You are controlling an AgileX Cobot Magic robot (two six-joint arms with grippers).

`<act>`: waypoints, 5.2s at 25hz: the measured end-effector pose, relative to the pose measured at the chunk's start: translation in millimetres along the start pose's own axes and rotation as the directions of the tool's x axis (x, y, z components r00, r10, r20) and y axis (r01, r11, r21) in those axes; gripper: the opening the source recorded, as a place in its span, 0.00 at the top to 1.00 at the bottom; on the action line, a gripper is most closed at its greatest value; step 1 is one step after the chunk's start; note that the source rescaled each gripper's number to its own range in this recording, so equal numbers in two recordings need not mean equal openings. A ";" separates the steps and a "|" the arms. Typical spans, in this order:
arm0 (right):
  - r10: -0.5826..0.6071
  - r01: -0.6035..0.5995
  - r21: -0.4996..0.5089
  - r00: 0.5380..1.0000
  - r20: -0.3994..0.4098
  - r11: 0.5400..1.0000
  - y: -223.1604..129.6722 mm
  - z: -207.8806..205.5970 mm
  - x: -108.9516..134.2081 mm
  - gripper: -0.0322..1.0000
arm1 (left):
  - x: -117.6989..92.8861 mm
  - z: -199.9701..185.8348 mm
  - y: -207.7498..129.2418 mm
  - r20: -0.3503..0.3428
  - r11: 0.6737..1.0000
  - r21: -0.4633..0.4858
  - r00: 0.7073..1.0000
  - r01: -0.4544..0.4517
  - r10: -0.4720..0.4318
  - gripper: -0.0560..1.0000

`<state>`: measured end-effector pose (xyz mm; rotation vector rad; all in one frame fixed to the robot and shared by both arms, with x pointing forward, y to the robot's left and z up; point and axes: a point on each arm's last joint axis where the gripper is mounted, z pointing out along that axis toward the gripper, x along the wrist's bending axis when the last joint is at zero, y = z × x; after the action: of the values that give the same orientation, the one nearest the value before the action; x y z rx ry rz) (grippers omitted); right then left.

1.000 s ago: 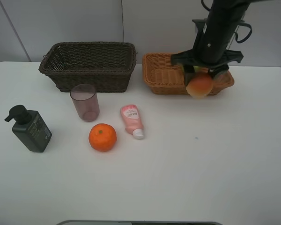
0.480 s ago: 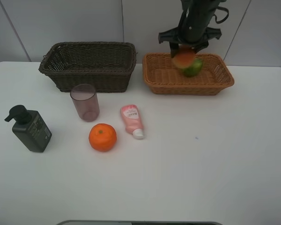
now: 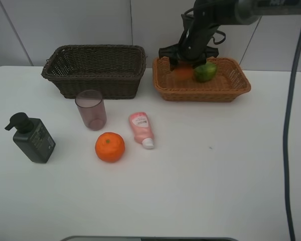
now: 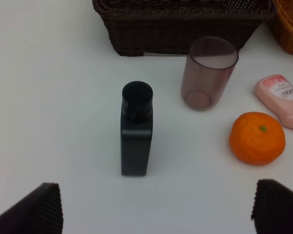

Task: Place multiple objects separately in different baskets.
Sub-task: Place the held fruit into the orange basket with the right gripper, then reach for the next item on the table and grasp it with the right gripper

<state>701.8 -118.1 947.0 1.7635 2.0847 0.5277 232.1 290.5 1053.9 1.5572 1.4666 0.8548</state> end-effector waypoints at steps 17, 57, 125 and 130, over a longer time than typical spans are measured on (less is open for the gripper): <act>-0.002 0.002 0.013 1.000 0.000 1.000 -3.8 9.7 1.0 0.04 | 0.0 0.0 0.0 0.000 1.000 0.000 1.000 0.000 0.000 0.00; -0.196 0.198 0.237 0.980 -0.030 0.951 -80.4 -108.9 37.6 0.00 | 0.0 0.0 0.0 0.000 1.000 0.000 1.000 0.000 0.000 0.00; -0.913 0.974 -0.189 0.036 -0.407 0.122 -152.4 -34.2 207.1 0.00 | 0.0 0.0 0.0 0.000 1.000 0.000 1.000 0.000 0.000 0.00; -0.909 0.974 -0.187 0.040 -0.415 0.129 -156.3 -27.2 208.7 0.00 | 0.0 0.0 0.0 0.000 1.000 0.000 1.000 0.000 0.000 0.00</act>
<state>522.1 62.8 886.0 -0.1979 3.0365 0.3103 232.1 290.5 1053.9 1.5572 1.4666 0.8548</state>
